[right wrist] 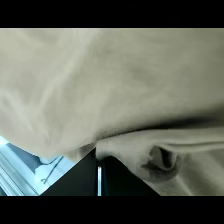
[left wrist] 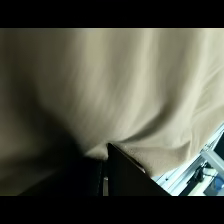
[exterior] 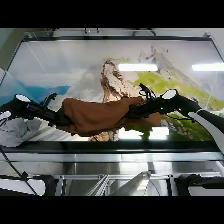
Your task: Fold the shirts.
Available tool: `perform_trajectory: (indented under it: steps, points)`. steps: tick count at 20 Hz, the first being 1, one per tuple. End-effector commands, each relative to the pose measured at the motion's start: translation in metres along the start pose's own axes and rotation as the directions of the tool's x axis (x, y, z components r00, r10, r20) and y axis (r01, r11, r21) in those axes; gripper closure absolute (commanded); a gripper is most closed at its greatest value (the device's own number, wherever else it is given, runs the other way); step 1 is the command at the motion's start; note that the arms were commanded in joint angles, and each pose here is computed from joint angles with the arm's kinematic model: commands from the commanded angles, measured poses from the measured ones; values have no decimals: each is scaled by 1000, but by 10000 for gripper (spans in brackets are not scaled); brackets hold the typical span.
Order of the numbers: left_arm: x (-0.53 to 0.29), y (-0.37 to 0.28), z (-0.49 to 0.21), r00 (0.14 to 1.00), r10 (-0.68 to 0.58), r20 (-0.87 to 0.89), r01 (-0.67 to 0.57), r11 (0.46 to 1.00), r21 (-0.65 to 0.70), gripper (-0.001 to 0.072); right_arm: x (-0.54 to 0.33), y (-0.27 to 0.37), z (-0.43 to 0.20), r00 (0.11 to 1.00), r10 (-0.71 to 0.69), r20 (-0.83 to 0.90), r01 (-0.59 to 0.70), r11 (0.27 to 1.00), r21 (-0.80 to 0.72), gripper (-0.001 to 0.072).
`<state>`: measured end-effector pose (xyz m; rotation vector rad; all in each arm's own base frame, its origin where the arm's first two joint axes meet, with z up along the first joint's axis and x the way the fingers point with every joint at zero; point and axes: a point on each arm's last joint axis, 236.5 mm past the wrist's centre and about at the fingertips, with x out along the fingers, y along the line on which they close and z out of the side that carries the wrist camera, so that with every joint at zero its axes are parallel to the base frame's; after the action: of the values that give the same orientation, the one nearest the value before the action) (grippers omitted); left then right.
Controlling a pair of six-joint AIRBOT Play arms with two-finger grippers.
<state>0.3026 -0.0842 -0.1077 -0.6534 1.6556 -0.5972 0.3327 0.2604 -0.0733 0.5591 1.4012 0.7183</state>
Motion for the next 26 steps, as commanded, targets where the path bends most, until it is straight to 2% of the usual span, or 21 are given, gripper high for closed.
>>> perform_trajectory:
  steps: [1,5,8,11,13,14,17,19,21,23,26]
  points:
    - [-1,-20,-3,998,-36,-53,39,998,45,705,-12,24,7,998,58,37,-56,997,-55,687]
    - [-63,-104,5,989,-151,5,146,962,230,705,-89,99,35,970,151,189,-100,962,-256,688]
    - [-137,-200,-1,956,-249,153,146,862,485,704,-186,171,50,894,232,383,-44,897,-440,688]
    - [-209,-296,-41,899,-317,303,16,715,699,704,-306,246,39,723,329,608,121,806,-580,688]
    - [-247,-349,-77,838,-364,407,-108,619,778,702,-378,290,14,583,395,710,247,746,-619,688]
    - [-264,-375,-97,794,-403,455,-163,580,798,677,-403,310,-4,531,426,732,299,714,-633,688]
    - [-313,-450,-167,621,-560,549,-347,431,833,677,-463,361,-56,396,508,764,467,605,-645,688]
    - [-337,-484,-212,511,-637,577,-459,364,810,677,-490,377,-71,323,518,792,556,574,-601,688]
    - [-343,-495,-234,487,-647,587,-479,364,799,677,-494,376,-65,321,508,799,546,590,-595,688]
    - [-333,-487,-228,558,-600,573,-429,382,819,677,-476,361,-44,393,470,791,497,615,-612,688]
    - [-311,-451,-177,698,-492,521,-270,492,827,677,-427,320,8,562,380,735,377,673,-636,688]
